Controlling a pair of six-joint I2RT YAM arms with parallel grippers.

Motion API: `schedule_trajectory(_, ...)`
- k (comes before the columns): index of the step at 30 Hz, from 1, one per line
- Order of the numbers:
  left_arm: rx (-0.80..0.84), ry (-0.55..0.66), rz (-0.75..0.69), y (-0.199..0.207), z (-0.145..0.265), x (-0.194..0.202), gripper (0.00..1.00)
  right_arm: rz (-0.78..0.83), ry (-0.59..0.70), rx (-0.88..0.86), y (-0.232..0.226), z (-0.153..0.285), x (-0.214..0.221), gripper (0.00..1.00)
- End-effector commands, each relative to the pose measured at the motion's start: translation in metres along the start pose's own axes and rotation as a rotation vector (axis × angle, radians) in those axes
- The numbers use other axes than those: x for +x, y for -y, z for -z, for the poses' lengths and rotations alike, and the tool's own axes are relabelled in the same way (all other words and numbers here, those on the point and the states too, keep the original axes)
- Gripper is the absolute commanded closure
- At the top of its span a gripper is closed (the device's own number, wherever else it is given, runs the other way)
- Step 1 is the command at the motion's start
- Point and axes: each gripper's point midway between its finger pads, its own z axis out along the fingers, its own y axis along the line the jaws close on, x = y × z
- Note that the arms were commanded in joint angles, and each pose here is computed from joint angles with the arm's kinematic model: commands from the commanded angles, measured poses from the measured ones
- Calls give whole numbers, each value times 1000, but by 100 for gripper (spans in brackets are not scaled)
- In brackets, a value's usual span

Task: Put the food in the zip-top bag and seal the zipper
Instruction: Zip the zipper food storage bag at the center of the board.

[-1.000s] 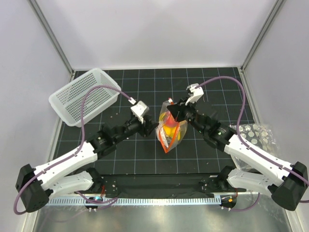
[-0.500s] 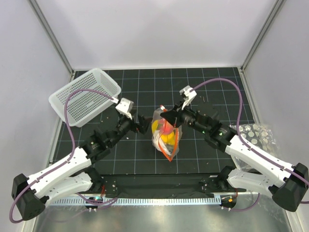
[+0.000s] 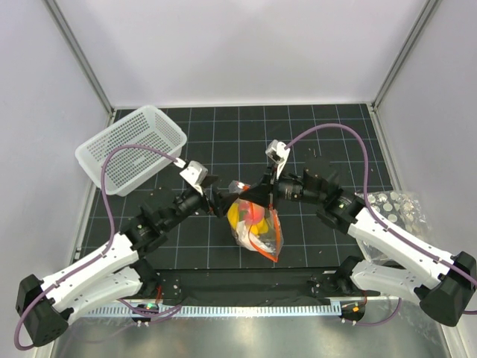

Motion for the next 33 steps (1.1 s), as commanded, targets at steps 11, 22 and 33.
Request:
schedule_trajectory(11,339,107,-96,58,11,-27,16,109,44,-307,-66,17,-30,98)
schedule_trajectory(22,505,85,-101,85,18,-25,34,158,66,-225,-54,21,-32,98)
schedule_trajectory(33,565,62,-79,95,18,-23,100,171,54,-218,-52,21,-29,92)
